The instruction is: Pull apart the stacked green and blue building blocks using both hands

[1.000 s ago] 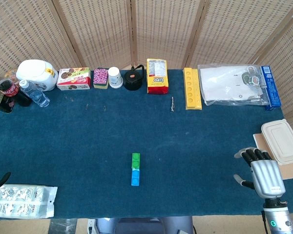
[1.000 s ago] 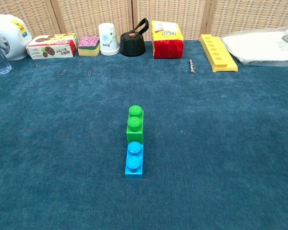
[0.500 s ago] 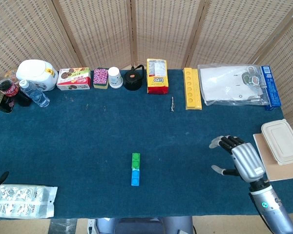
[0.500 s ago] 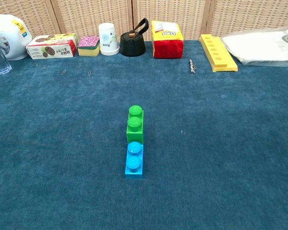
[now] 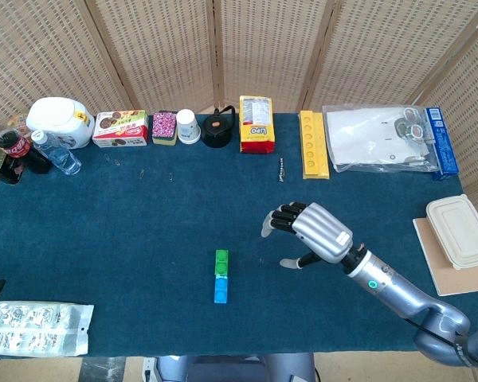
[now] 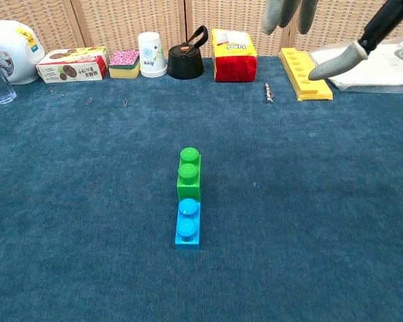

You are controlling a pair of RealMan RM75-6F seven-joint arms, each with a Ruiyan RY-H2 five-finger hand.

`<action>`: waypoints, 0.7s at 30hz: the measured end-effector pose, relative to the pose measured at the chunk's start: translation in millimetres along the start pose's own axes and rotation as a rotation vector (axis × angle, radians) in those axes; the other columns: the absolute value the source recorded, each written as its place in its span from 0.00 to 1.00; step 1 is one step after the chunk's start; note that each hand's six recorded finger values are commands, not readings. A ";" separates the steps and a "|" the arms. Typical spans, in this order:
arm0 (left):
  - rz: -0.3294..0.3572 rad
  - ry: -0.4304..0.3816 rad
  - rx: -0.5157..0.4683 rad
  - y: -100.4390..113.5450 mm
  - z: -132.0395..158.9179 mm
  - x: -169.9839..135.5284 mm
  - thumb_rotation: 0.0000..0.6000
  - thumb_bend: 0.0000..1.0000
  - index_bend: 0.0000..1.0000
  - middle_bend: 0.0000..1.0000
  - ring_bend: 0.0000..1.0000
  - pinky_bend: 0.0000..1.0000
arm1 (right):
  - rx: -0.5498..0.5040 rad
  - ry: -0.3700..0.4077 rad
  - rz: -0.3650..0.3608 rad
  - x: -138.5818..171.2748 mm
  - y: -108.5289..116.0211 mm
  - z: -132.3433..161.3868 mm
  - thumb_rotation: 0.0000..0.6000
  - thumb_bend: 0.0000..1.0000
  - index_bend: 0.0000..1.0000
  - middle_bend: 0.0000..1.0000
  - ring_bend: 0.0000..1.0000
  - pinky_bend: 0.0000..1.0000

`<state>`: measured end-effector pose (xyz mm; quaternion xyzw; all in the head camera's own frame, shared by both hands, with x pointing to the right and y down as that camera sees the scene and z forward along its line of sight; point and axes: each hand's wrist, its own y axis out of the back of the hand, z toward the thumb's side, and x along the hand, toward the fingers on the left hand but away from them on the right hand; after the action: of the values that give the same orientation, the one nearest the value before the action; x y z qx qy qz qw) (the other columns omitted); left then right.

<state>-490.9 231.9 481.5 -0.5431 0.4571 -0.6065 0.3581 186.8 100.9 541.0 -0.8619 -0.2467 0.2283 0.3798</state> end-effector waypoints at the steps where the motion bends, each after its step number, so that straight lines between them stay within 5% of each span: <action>1: 0.000 0.002 0.002 0.3 -0.2 -0.2 0.85 0.24 0.09 0.08 0.00 0.03 | 0.010 0.012 0.010 -4.3 -0.7 1.5 1.00 0.03 0.39 0.39 0.36 0.41; 12: -0.017 0.012 0.013 -1.3 -0.2 -0.2 0.84 0.24 0.09 0.08 0.00 0.03 | 0.214 0.116 0.108 -39.1 -14.7 16.3 1.00 0.00 0.39 0.38 0.32 0.35; 21: -0.034 0.005 0.026 -2.0 -2.5 1.0 0.84 0.24 0.09 0.08 0.00 0.03 | 0.326 0.191 0.224 -63.5 -47.3 34.2 1.00 0.00 0.36 0.34 0.26 0.28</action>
<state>-493.4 231.9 483.7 -0.5447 0.4410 -0.6195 0.3537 105.8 109.3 569.6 -0.8288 -0.0718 0.2232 0.5081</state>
